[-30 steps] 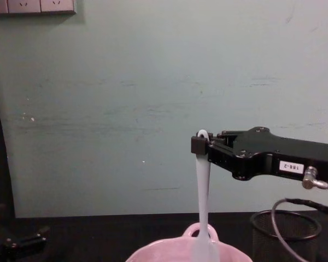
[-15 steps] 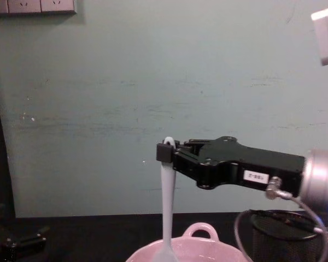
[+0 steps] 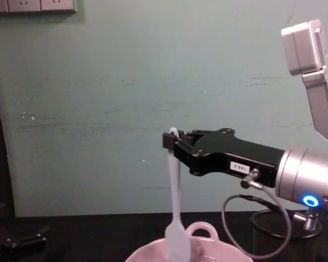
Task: Use the one hand to pick up the spoon and stir the clear water in the bowl.
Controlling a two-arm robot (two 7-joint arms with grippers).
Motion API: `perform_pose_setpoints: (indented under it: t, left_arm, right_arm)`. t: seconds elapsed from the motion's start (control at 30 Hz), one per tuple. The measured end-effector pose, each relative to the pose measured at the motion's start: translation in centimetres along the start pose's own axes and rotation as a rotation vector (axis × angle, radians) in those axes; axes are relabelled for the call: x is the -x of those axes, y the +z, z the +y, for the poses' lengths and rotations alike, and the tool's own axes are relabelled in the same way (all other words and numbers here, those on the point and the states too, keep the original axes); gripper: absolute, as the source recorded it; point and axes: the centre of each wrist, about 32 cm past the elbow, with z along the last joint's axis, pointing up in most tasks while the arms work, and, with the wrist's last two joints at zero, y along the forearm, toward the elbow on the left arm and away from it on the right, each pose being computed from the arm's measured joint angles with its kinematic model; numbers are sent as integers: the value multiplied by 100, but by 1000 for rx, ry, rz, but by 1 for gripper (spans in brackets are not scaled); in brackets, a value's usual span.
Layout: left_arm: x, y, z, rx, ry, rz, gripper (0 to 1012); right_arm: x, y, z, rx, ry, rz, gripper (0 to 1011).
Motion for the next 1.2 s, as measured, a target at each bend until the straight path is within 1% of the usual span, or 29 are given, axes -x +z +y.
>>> perform_pose_setpoints:
  t: [0.13,0.2,0.3,0.33,0.4,0.53,0.63,0.83,0.97,1.0,1.07,1.2]
  left_arm:
    - [0,0,0,0,0,0,1011]
    - [0,0,0,0,0,0,1011]
    - [0,0,0,0,0,0,1011]
    - [0,0,0,0,0,0,1011]
    - [0,0,0,0,0,0,1011]
    - [0,0,0,0,0,0,1011]
    - [0,0,0,0,0,0,1011]
    - [0,0,0,0,0,0,1011]
    - [0,0,0,0,0,0,1011]
    - [0,0,0,0,0,0,1011]
    - [0,0,0,0,0,0,1011]
    - [0,0,0,0,0,0,1011]
  right_arm:
    - [-45,6,-40,6,-24,-26,108]
    - [-81,24,-102,15,-45,-49,108]
    - [-102,45,-152,23,-52,-61,108]
    - [-113,63,-194,31,-55,-65,108]
    - [-117,98,-265,45,-51,-66,108]
    - [-108,141,-349,57,-32,-56,108]
    - [-56,192,-455,63,-2,-35,108]
    - [51,240,-538,54,38,1,108]
    - [162,232,-523,46,78,33,108]
    - [162,232,-523,46,78,33,108]
    - [227,195,-477,41,92,45,108]
    - [285,138,-399,27,100,53,108]
